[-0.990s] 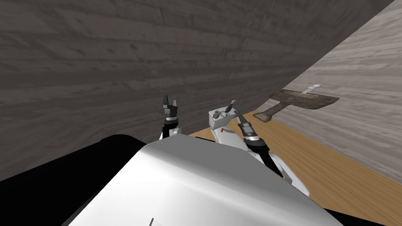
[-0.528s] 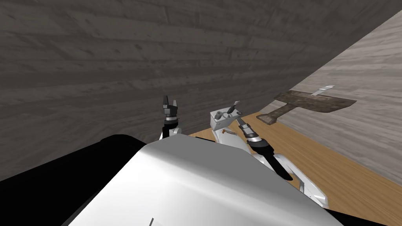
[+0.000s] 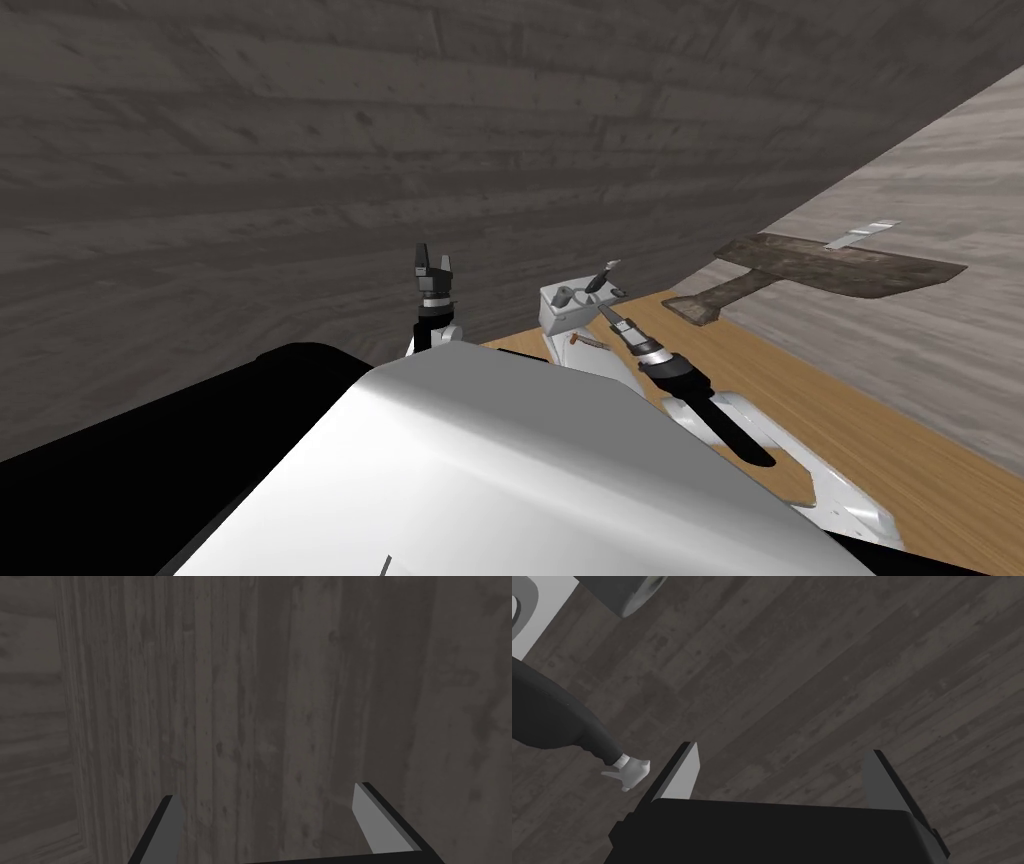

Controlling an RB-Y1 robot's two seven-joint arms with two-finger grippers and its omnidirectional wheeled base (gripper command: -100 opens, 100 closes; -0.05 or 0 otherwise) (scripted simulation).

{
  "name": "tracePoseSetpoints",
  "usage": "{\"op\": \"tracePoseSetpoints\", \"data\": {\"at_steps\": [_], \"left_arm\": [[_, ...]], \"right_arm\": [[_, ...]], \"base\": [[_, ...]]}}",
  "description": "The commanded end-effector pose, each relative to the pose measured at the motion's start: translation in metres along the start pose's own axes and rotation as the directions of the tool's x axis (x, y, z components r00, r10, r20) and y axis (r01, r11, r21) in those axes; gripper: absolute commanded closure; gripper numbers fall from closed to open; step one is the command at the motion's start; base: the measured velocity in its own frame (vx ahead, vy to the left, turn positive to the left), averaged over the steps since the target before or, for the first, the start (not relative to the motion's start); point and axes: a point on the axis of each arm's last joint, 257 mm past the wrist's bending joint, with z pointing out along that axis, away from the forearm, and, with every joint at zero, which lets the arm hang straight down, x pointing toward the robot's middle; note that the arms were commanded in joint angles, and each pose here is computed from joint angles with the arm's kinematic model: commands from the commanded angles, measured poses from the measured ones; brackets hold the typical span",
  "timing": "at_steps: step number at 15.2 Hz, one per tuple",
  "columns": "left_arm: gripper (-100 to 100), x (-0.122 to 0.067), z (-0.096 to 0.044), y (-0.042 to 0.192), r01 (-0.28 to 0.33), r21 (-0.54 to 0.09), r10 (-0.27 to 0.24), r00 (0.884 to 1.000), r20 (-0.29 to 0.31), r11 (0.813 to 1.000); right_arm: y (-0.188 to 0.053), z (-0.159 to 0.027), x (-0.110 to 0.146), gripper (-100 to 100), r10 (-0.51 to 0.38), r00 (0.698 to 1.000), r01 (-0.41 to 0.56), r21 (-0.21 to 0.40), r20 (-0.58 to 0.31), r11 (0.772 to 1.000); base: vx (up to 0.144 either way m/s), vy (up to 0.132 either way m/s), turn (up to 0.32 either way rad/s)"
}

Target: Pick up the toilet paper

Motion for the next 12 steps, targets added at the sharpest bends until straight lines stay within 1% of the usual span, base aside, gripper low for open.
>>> {"op": "tracePoseSetpoints", "data": {"at_steps": [1,3,4,7,8,10,11,12], "left_arm": [[0,0.000,0.000,0.000,0.000,0.000,0.000,1.000,0.000,1.000],[0,0.000,0.000,0.000,0.000,0.000,0.000,1.000,0.000,1.000],[0,0.000,0.000,0.000,0.000,0.000,0.000,1.000,0.000,1.000],[0,0.000,0.000,0.000,0.000,0.000,0.000,1.000,0.000,1.000],[0,0.000,0.000,0.000,0.000,0.000,0.000,1.000,0.000,1.000],[0,0.000,0.000,0.000,0.000,0.000,0.000,1.000,0.000,1.000],[0,0.000,0.000,0.000,0.000,0.000,0.000,1.000,0.000,1.000],[0,0.000,0.000,0.000,0.000,0.000,0.000,1.000,0.000,1.000]], "right_arm": [[-0.012,-0.007,0.004,-100,-0.022,0.998,0.024,0.028,-0.050,0.999],[-0.012,-0.007,0.005,-100,-0.044,0.995,0.046,0.024,-0.085,0.999],[-0.023,-0.014,0.008,-100,-0.052,0.992,0.058,0.051,-0.113,0.997],[-0.023,-0.014,0.009,-100,-0.080,0.984,0.089,0.044,-0.161,0.995],[-0.035,-0.021,0.012,-100,-0.091,0.976,0.107,0.069,-0.197,0.992],[-0.035,-0.021,0.012,-100,-0.113,0.966,0.130,0.062,-0.233,0.990],[-0.035,-0.021,0.013,-100,-0.115,0.965,0.133,0.061,-0.237,0.989],[-0.046,-0.029,0.014,-100,-0.125,0.953,0.154,0.084,-0.275,0.985]], "base": [[0.017,0.024,0.091],[0.021,0.027,0.107],[0.029,0.032,0.128],[0.027,0.023,0.058],[0.022,0.023,0.116],[0.025,0.024,0.096],[0.012,0.010,-0.001],[0.022,0.021,0.114]]}}
